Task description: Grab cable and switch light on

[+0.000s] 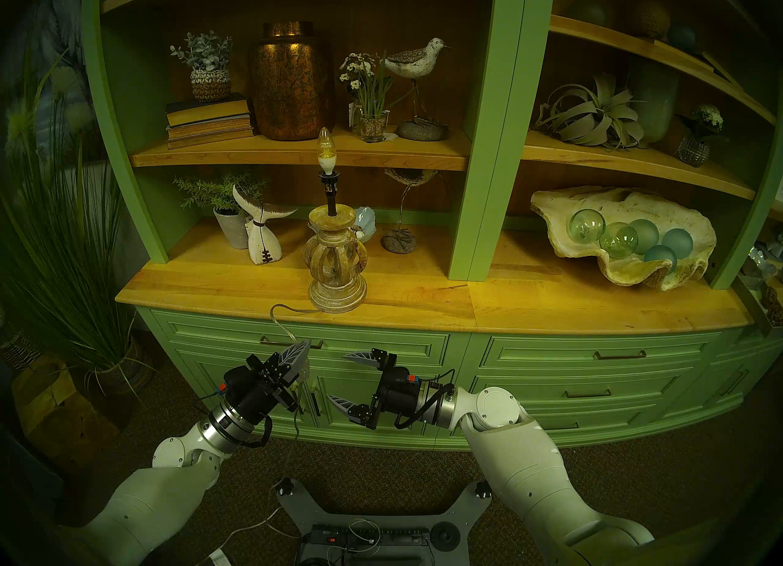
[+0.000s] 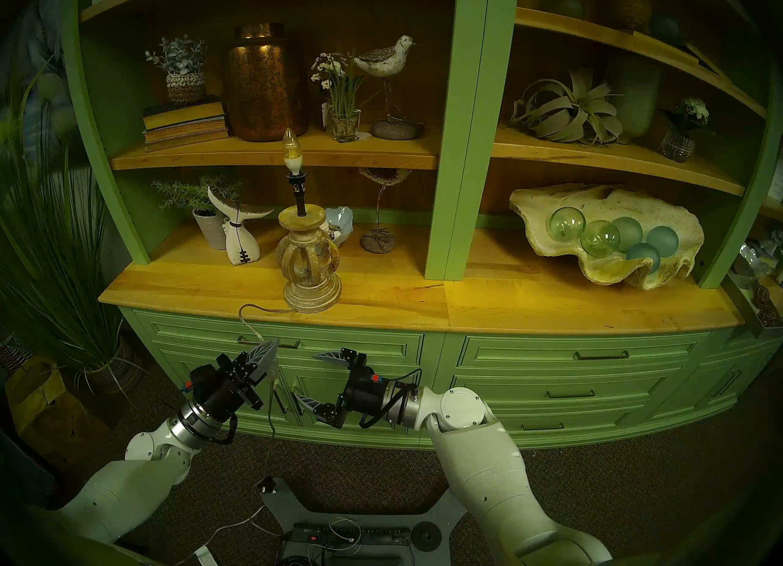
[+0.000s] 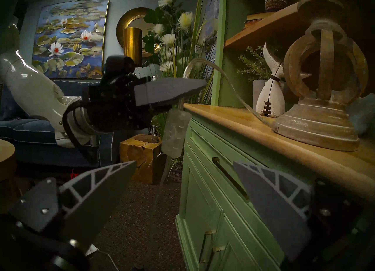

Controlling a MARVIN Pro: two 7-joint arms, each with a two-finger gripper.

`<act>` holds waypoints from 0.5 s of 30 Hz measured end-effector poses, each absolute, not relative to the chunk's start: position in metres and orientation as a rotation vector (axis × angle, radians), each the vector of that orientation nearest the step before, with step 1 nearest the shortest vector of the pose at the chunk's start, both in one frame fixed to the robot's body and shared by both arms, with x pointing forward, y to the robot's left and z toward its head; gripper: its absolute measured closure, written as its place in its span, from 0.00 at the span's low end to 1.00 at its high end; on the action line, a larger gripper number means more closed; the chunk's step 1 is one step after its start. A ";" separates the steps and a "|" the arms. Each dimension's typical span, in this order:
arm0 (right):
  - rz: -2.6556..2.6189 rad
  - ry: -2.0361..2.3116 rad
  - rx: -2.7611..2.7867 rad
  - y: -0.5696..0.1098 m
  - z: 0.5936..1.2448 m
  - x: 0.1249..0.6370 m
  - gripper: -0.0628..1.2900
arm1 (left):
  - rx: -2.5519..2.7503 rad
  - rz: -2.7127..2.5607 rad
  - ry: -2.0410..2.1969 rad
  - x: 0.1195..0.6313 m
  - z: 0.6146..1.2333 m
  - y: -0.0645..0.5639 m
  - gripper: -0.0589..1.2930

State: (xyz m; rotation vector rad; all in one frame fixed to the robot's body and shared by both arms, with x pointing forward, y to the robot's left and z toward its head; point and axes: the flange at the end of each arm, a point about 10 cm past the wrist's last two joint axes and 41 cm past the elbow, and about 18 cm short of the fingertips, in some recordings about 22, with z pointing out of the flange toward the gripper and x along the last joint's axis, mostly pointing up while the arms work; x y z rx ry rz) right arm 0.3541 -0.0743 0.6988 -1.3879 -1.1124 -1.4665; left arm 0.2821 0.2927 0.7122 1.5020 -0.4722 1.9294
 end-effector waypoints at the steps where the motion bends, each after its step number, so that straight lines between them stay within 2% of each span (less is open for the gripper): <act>1: -1.466 -1.110 -1.395 -0.074 0.699 0.357 0.04 | 1.502 1.929 -0.472 0.282 0.712 0.293 0.97; 15: -1.381 -1.158 -1.396 -0.057 0.688 0.375 0.04 | 1.501 1.930 -0.472 0.282 0.712 0.293 0.97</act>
